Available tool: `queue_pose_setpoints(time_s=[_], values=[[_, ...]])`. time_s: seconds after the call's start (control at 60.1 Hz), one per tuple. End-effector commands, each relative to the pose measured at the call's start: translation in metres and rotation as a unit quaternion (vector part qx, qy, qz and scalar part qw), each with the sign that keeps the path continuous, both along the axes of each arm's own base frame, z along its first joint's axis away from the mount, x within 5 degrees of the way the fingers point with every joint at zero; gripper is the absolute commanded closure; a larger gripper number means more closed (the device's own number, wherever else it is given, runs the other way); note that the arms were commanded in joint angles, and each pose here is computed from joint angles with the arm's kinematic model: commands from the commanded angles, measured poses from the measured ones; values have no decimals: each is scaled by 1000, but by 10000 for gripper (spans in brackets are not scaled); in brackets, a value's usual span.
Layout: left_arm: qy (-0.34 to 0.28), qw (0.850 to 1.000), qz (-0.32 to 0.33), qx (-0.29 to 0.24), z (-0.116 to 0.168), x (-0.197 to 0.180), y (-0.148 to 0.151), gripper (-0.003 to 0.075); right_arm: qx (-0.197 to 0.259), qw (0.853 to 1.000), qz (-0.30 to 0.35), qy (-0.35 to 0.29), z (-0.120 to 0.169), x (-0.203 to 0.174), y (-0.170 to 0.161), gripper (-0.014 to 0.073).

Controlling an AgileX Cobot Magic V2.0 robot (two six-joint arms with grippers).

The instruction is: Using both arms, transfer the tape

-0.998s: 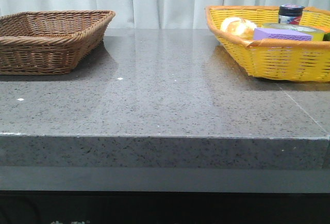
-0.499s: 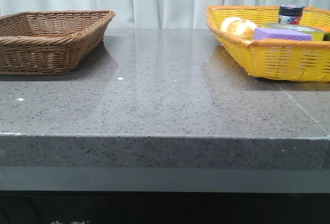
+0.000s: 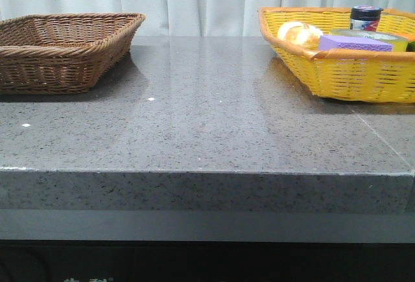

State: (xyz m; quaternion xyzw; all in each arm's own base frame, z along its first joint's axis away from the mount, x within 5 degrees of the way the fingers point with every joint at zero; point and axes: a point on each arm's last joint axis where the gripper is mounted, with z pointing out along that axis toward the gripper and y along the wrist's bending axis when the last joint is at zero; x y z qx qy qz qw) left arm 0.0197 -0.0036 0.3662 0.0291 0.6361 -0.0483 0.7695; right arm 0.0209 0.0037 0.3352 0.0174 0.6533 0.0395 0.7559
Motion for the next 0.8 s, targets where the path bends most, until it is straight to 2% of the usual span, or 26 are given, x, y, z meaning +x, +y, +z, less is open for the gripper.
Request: queue_pose_setpoints(time_s=[0.0,0.133,0.25,0.499,0.782], values=[[10,1000,-3,-4,30,1,-1,741,-5,1000,0,-1,30,3,0,662],[67,998,-7,4,52,12,-2,741,-7,999,5,39,52,13,1,662],[116,993,-9,9,55,27,-4,741,-9,996,10,86,60,24,1,662],[188,982,-10,15,45,58,-7,741,-7,987,12,163,47,55,1,662],[243,970,-10,19,29,84,-9,741,-8,974,17,225,36,68,1,662]])
